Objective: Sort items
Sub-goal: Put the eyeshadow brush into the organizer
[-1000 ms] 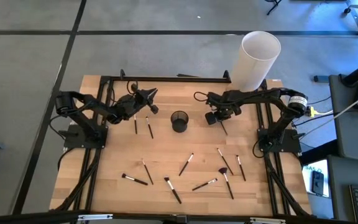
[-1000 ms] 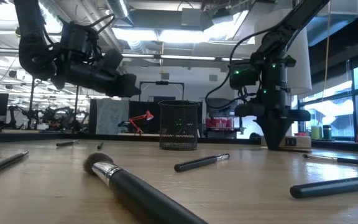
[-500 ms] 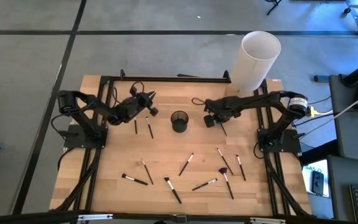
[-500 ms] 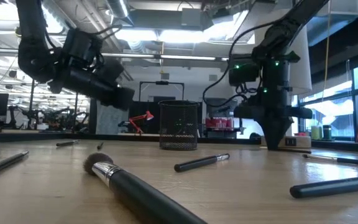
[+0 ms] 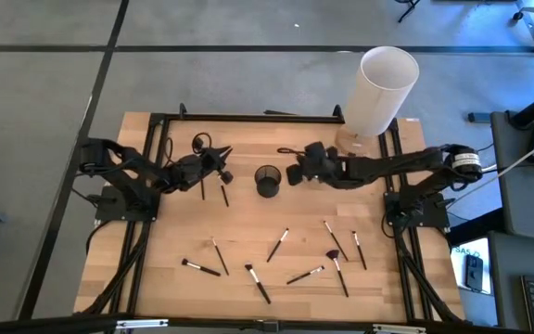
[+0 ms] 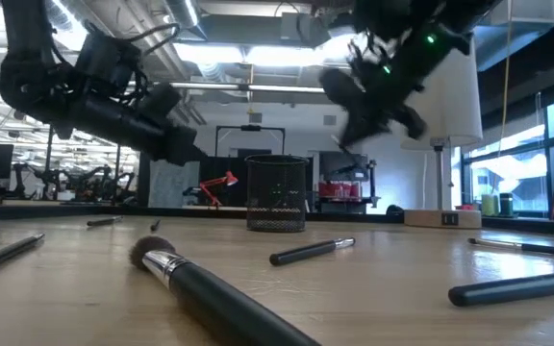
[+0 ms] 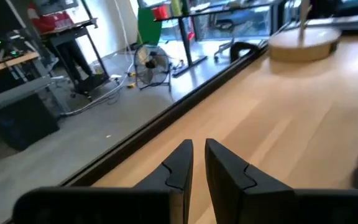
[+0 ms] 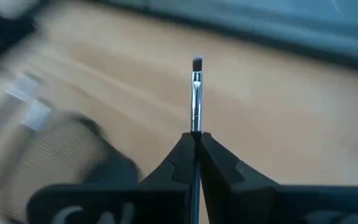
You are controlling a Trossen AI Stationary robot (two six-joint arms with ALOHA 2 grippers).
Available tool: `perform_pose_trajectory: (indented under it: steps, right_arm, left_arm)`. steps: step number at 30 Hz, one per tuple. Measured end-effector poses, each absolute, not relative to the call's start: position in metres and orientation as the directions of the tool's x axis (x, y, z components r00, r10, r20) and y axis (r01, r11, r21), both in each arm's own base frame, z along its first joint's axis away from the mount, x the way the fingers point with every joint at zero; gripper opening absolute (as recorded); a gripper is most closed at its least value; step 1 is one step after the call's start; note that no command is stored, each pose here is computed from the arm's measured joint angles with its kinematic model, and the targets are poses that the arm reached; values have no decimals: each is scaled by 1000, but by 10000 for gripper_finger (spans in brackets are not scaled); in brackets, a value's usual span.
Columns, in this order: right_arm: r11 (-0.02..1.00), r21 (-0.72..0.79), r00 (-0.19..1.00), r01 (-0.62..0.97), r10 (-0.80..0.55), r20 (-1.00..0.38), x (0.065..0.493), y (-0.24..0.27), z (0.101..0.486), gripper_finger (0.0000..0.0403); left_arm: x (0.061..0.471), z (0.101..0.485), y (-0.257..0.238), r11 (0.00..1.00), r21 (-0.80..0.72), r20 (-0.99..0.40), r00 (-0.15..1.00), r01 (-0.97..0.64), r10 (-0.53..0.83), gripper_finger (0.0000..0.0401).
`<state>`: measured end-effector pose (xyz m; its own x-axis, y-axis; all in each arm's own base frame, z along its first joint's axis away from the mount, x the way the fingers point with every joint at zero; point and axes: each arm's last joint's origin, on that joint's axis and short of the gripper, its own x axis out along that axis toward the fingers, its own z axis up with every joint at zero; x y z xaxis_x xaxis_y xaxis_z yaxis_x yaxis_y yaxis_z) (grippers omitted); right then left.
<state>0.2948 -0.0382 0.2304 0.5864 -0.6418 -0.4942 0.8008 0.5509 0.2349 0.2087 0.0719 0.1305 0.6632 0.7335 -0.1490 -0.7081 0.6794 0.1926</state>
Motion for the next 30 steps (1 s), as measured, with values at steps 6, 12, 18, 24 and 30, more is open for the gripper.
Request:
perform_pose_trajectory:
  steps: [6,12,18,24,30]
  right_arm:
    - [700,213,732,681,-648,-212,321,-32,251,15]
    - [783,108,788,613,-598,-144,341,-26,236,15]
    - [836,53,835,546,-538,-110,359,-25,187,19]
    - [847,62,848,527,-520,-105,359,-24,168,38]
    - [844,93,849,528,-522,-78,357,-20,183,89]
  left_arm:
    - [207,152,64,699,130,-60,699,-703,713,38]
    - [201,170,59,701,89,-2,704,-707,710,38]
    - [197,174,60,639,90,12,642,-764,766,38]
    - [198,167,55,627,86,-55,625,-774,779,38]
    - [197,160,53,634,74,-115,624,-770,773,40]
